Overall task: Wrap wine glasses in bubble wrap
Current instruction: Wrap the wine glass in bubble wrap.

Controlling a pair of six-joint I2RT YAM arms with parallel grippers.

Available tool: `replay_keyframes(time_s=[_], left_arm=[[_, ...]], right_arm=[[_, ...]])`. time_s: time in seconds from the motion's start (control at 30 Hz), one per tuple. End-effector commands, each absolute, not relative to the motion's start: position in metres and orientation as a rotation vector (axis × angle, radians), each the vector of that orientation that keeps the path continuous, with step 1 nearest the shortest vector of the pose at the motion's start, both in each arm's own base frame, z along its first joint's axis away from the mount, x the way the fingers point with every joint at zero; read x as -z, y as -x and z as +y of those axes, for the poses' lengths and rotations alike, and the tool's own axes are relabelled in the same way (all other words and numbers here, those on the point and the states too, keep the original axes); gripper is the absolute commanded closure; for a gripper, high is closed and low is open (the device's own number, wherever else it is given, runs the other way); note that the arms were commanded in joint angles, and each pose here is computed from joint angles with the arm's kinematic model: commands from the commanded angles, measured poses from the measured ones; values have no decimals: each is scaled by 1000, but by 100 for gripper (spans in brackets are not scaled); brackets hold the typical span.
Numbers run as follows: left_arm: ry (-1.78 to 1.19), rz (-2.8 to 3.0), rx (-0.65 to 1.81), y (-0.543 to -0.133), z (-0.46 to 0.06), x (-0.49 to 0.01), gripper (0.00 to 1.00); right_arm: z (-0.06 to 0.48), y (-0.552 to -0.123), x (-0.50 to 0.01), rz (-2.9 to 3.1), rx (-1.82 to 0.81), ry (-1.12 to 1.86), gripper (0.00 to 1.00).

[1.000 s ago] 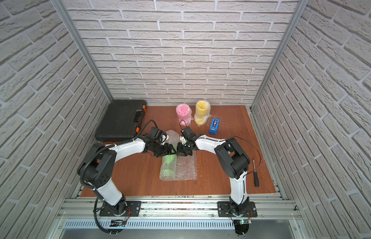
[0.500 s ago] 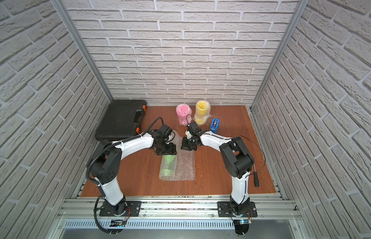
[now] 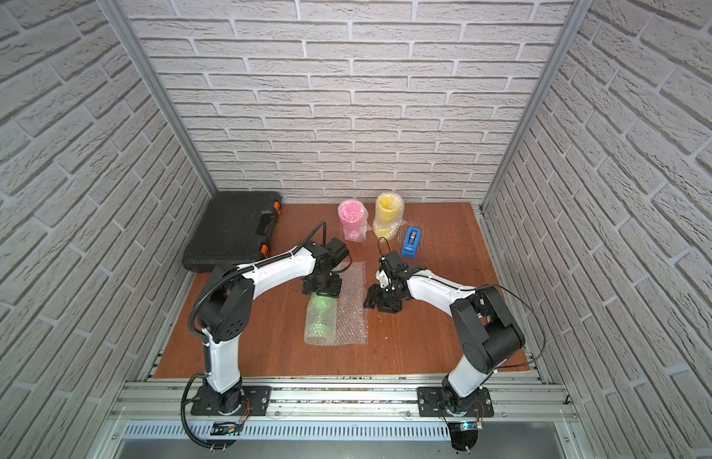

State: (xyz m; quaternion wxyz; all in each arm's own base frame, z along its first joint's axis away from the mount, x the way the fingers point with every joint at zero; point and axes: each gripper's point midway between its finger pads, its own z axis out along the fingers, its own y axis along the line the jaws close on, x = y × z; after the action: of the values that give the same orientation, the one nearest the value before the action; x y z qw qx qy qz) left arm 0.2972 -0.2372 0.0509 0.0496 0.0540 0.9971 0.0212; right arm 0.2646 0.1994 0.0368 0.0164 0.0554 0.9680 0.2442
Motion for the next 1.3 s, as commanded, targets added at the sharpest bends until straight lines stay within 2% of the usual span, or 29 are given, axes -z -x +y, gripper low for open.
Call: replay_keyframes(time_s=[0.0,0.27,0.5,0.67,0.77,1.03,1.27], left_arm=[[-146,3093,-267,-284,-215,-43,31],[-126,3090,-239,-287,-221,-39,31],[-110,3081,-205,-289,-225,-40,32],[-110,3070,-201,-291,-224,-41,32],[-107,3068,-195,-291,-224,-42,32],[-107,3068,-203,-290,-222,-43,32],[-101,3063,-206,-290,-221,-44,32]], right_arm=[[214,-258,-39,2959,-932,-125,35],[254,-250,-20,2902,-1299,-99,33],[277,-257,-37,2808,-1469,-32,39],[284,-253,-57,2745,-1545,35,47],[286,-241,-64,2747,-1586,87,47],[287,-193,-48,2886,-1572,159,46],[277,-223,-45,2861,-1338,61,49]])
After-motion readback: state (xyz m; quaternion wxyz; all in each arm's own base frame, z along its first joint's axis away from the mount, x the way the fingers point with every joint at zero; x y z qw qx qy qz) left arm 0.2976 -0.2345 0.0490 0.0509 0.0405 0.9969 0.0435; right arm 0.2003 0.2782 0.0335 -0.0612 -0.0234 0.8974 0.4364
